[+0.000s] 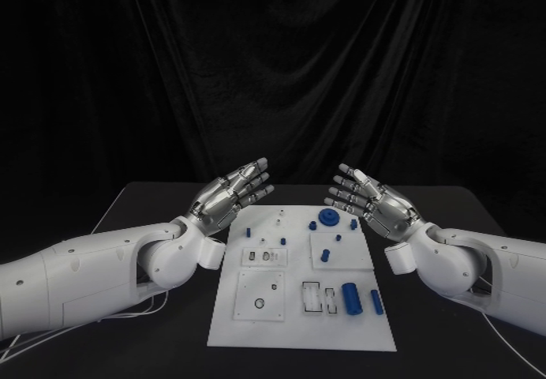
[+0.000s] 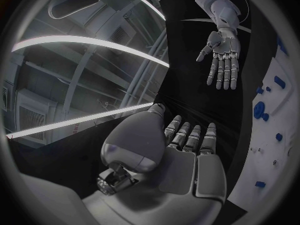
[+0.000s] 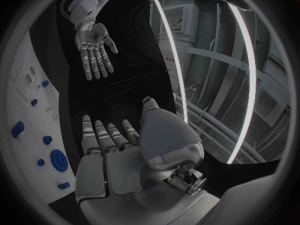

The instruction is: Assemble the parts on the task board

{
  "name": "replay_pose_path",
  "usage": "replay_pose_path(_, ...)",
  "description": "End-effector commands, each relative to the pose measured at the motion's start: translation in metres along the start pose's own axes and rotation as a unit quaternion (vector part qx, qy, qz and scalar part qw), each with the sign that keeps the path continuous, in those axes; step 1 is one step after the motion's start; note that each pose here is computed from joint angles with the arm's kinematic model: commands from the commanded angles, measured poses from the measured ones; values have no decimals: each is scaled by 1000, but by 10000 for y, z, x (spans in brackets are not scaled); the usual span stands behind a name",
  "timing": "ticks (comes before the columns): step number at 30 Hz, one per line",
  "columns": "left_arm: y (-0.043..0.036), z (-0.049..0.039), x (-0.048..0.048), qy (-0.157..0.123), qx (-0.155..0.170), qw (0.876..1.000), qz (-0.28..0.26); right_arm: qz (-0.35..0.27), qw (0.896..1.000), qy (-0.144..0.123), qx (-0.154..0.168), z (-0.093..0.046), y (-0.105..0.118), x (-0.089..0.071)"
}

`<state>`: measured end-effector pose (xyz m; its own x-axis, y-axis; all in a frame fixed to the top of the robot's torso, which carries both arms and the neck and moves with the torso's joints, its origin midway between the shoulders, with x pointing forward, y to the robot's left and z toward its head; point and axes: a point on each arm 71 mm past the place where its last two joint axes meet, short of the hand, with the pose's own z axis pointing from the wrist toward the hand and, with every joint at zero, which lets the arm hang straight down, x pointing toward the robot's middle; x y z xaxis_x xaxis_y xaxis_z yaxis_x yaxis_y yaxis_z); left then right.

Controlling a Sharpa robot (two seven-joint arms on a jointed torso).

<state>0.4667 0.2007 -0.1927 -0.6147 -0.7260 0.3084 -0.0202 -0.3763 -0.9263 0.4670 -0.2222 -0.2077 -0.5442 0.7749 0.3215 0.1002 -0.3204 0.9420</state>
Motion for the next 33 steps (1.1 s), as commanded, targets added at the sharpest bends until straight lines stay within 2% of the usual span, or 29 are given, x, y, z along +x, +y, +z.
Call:
replay_pose_path(1,-157,-47,10,11,100,995,-3,7,1000,15,-3,-43,22,-24)
replay_pose_path(11,-298,-271,6,6,121,993,10,-9,1000,-4,2,-234,110,-160)
replay_pose_path(18,-320,-303,12,11,122,992,10,-48,999,-10,3,-316,218,-220)
replay_pose_path(23,-331,-321,-8,12,122,992,14,-82,996,-15,3,-280,279,-241)
replay_pose_path(28,-360,-378,-22,16,119,992,30,-133,991,-8,19,-154,395,-237)
replay_pose_path(31,-373,-410,-20,20,118,992,37,-173,984,-5,32,-79,484,-219)
replay_pose_path(33,-379,-426,-19,22,116,992,40,-211,976,1,49,-24,559,-206)
